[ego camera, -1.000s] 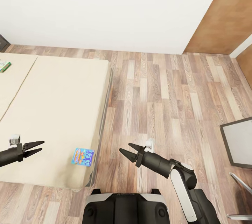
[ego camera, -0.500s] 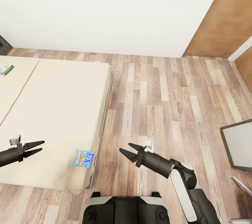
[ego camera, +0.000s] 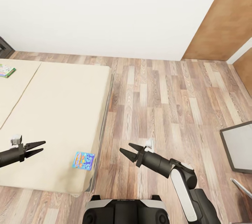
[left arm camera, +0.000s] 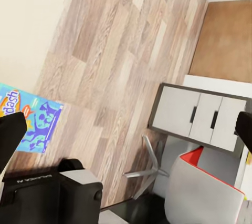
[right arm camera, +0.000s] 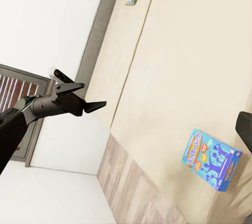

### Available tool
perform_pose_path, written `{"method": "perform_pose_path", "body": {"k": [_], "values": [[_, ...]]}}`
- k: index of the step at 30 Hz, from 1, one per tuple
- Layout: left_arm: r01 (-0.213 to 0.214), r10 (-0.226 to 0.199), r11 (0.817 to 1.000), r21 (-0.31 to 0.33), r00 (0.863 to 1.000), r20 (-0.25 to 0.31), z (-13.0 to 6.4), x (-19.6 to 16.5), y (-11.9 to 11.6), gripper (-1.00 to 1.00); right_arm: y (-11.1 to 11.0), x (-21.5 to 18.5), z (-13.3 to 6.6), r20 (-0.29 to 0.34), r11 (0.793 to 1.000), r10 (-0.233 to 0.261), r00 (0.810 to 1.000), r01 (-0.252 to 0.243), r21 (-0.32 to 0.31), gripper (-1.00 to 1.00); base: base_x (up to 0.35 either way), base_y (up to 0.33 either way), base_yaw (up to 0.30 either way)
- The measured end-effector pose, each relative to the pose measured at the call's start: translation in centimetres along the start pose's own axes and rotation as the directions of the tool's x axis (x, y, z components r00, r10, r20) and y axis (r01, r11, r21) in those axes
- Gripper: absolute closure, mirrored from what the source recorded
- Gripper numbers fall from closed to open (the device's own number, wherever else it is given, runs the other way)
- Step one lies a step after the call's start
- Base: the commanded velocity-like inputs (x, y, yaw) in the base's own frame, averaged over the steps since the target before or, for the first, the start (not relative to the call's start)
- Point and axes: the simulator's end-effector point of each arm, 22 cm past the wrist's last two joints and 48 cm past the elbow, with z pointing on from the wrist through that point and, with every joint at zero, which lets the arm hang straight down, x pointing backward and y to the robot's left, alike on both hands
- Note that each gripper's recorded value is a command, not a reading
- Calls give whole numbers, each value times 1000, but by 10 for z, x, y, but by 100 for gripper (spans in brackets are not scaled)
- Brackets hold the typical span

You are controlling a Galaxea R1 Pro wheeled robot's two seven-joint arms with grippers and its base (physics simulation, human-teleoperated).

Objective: Put all the toys in the child's room - the three board games (two on the bed and one on the table), the two jigsaw puzzles on the table, and the tennis ball on the table - inside the toy box on the table in the child's room.

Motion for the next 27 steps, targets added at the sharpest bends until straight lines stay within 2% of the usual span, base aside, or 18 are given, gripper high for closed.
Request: {"method": "perform_pose_path", "body": {"k": [6, 12, 19, 23, 27], "values": [[-8, 8, 1000, 5, 1000, -14, 3, 3, -5, -100, -3, 0, -6, -16, 1000, 21, 1000, -21, 14, -100, 0, 0, 0], [-17, 18, 1000, 10, 999, -32, 6, 6, -9, -100, -14, 9, -22, -42, 998, 38, 998, -36, 48, -100, 0, 0, 0], [-16, 17, 1000, 23, 998, -53, 14, 17, -14, -100, -29, 46, -61, -88, 991, 89, 992, -80, 103, -100, 0, 0, 0], [-4, 8, 999, 38, 995, -95, 28, 35, -17, -100, -34, 53, -79, -74, 989, 100, 992, -91, 117, -100, 0, 0, 0], [-1, 7, 999, 44, 990, -138, 37, 51, -19, -100, -38, 54, -96, -36, 989, 88, 996, -82, 125, -100, 0, 0, 0]]}}
